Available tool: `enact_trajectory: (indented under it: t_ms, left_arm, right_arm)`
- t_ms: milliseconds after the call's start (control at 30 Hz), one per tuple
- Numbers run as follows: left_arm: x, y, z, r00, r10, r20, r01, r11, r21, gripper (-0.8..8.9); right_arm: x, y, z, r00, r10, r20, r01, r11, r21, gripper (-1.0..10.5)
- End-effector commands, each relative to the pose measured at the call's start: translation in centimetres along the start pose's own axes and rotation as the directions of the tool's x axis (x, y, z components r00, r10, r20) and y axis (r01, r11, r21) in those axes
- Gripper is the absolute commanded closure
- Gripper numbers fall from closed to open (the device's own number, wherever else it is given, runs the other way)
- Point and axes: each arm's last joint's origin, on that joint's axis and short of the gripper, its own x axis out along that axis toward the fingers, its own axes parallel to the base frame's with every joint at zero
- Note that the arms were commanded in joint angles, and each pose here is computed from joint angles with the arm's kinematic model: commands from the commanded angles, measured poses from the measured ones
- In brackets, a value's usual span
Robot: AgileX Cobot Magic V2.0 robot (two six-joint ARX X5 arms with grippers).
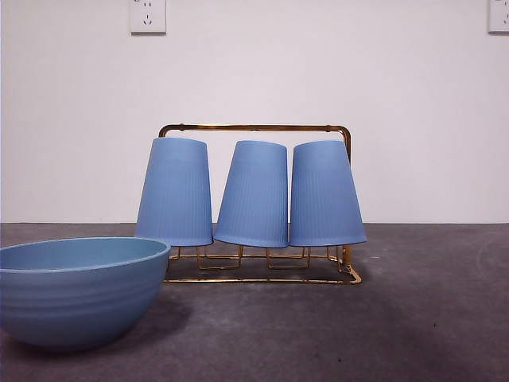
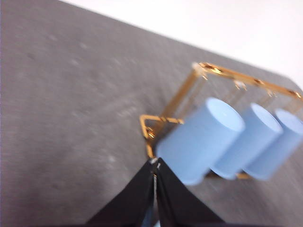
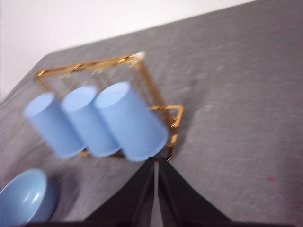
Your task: Right arm lift cup from the cupboard, then place it on the right of the bowl
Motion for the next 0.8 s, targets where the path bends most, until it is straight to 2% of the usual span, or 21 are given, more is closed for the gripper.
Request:
enact_trajectory:
  t_ms: [33, 167, 333, 500, 567, 667, 800]
  left_arm:
    - [0.6, -0.9, 1.6, 0.997, -0.058, -0.059, 0.061, 0.997, 0.053, 8.05]
    - [1.7, -2.0, 3.3, 0.974, -0.16, -0.157, 0.175, 0.981, 0.081, 8.05]
    - [3.4, -3.2, 4.7, 0.911, -0.296, -0.288, 0.329, 0.942, 0.071, 8.05]
    - [5.0, -4.1, 5.6, 0.832, -0.406, -0.378, 0.453, 0.89, 0.042, 8.05]
    - [5.4, -4.3, 5.7, 0.824, -0.413, -0.388, 0.473, 0.878, 0.069, 8.05]
    - [5.8, -4.3, 5.6, 0.822, -0.417, -0.388, 0.495, 0.86, 0.123, 8.05]
    - [5.9, -4.3, 5.6, 0.822, -0.416, -0.389, 0.498, 0.856, 0.136, 8.01]
  right_arm:
    - [0.1, 0.6, 1.1, 0.997, 0.054, -0.047, -0.057, 0.996, -0.068, 9.3]
    - [0.6, 1.3, 2.4, 0.984, 0.106, -0.145, -0.121, 0.987, -0.104, 9.3]
    - [1.5, 2.0, 3.6, 0.952, 0.162, -0.261, -0.205, 0.968, -0.147, 9.3]
    - [2.4, 2.7, 4.2, 0.899, 0.303, -0.316, -0.363, 0.919, -0.152, 9.3]
    - [2.7, 2.7, 4.3, 0.892, 0.319, -0.32, -0.384, 0.909, -0.162, 9.3]
    - [2.8, 2.7, 4.3, 0.893, 0.315, -0.32, -0.381, 0.909, -0.17, 9.3]
    - [2.8, 2.7, 4.3, 0.894, 0.316, -0.317, -0.382, 0.908, -0.173, 9.3]
